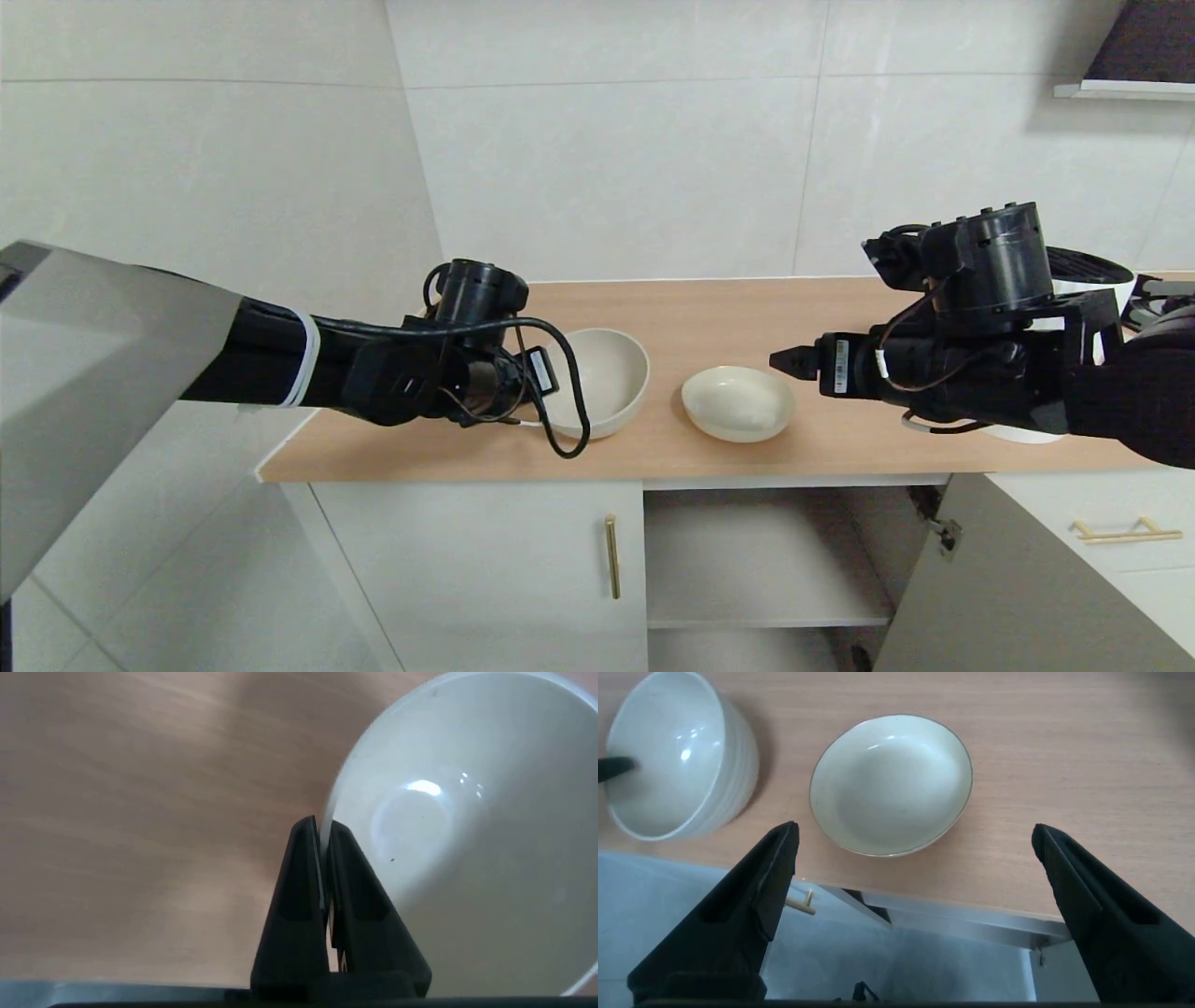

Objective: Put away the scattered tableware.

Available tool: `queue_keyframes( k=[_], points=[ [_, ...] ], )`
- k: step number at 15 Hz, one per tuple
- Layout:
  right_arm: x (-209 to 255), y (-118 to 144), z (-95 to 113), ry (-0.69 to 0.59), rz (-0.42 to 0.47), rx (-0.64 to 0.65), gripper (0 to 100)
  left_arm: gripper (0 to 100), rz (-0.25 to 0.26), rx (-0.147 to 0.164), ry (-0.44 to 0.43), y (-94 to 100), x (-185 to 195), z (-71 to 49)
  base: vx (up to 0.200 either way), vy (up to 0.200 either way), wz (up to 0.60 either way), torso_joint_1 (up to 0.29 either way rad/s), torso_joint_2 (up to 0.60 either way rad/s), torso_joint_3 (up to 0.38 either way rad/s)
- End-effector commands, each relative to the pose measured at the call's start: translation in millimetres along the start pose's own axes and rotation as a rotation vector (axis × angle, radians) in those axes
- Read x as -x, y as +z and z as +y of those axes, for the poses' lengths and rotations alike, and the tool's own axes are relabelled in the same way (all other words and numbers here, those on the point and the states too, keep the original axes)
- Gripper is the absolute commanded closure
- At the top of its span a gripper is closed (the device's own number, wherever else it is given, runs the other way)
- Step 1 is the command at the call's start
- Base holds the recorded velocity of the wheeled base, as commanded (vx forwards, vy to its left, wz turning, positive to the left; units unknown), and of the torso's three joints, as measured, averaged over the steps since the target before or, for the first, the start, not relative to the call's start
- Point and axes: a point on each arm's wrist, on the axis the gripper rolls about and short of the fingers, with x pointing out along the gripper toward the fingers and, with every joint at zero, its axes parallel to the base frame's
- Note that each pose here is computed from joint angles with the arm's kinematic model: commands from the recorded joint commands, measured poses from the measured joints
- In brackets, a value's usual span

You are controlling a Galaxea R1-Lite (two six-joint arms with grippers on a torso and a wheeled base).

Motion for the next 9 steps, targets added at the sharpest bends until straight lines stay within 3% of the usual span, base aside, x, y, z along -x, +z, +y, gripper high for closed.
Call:
queue_keyframes(
  k=[1,2,4,6,7,8,9],
  points=[
    [1.5,1.2,0.3,0.003,-0.005,-0.001,0,100,-0.033,0.003,-0.031,7.9,26.5,-4.1,0.000,0.000,0.00,0.000,0.00,0.000],
    [-0.1,0.7,0.0,0.000,-0.001,0.001,0,100,-0.076,0.007,-0.081,17.0,66.6,-4.5,0.000,0.000,0.00,0.000,0.00,0.000],
    [-9.0,-4.6,-0.2,-0.013,0.025,0.007,0,100,-0.092,0.006,-0.134,21.3,96.0,-0.4,0.000,0.000,0.00,0.000,0.00,0.000],
    [-31.1,-11.2,-3.1,-0.077,0.050,0.011,0,100,-0.065,-0.023,-0.192,17.9,112.7,5.5,0.000,0.000,0.00,0.000,0.00,0.000],
    [-31.1,-11.2,-3.1,-0.077,0.050,0.011,0,100,-0.065,-0.023,-0.192,17.9,112.7,5.5,0.000,0.000,0.00,0.000,0.00,0.000],
    [-60.2,-23.1,-7.6,-0.183,0.076,0.024,0,100,-0.051,-0.042,-0.226,16.1,120.8,8.1,0.000,0.000,0.00,0.000,0.00,0.000],
    [-76.1,-28.9,-11.3,-0.216,0.094,0.025,0,100,-0.052,-0.041,-0.227,16.1,121.7,8.3,0.000,0.000,0.00,0.000,0.00,0.000]
  ],
)
